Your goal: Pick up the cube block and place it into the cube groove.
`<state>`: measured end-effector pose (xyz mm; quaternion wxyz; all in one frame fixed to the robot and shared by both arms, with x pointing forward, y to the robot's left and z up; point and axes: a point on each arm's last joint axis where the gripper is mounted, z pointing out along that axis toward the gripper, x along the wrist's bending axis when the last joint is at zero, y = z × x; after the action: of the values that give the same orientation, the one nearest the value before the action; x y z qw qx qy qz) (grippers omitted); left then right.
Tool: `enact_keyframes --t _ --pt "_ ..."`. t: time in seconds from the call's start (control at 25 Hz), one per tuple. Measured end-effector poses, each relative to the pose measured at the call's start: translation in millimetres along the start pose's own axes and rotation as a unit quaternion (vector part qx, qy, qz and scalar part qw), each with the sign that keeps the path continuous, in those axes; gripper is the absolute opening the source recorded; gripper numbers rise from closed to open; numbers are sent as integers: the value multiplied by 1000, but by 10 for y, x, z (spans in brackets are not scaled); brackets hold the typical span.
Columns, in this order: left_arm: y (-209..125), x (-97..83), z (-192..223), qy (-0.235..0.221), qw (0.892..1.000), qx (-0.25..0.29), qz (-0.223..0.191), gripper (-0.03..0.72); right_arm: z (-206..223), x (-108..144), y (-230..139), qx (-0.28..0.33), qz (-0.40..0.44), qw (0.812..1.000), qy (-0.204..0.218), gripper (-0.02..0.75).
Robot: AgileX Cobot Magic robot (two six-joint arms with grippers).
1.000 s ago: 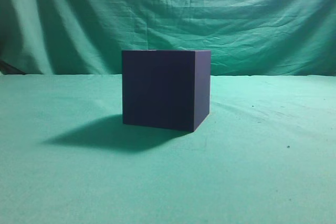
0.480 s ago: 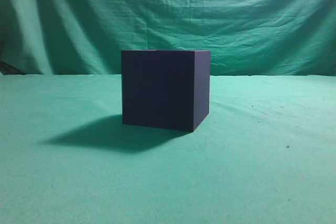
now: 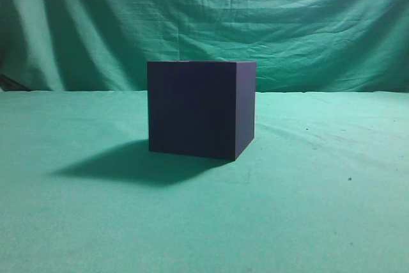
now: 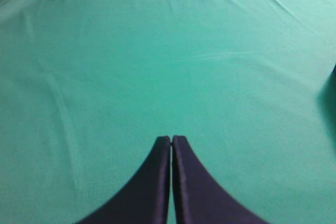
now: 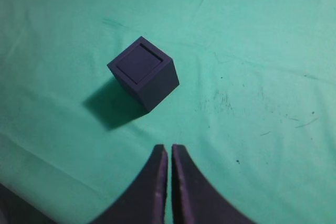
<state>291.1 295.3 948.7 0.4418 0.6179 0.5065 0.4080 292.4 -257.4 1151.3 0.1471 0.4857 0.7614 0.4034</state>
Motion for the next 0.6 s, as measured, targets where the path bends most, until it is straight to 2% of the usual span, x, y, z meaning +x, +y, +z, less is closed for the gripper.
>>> enact_keyframes --t 0.28,0.6 --pt "0 0 0 0 1000 0 0 0 -20 -63 -147 21 -3 1000 -17 0" --pt "0 0 0 0 1000 0 0 0 -22 -83 -15 -78 -79 993 -28 0"
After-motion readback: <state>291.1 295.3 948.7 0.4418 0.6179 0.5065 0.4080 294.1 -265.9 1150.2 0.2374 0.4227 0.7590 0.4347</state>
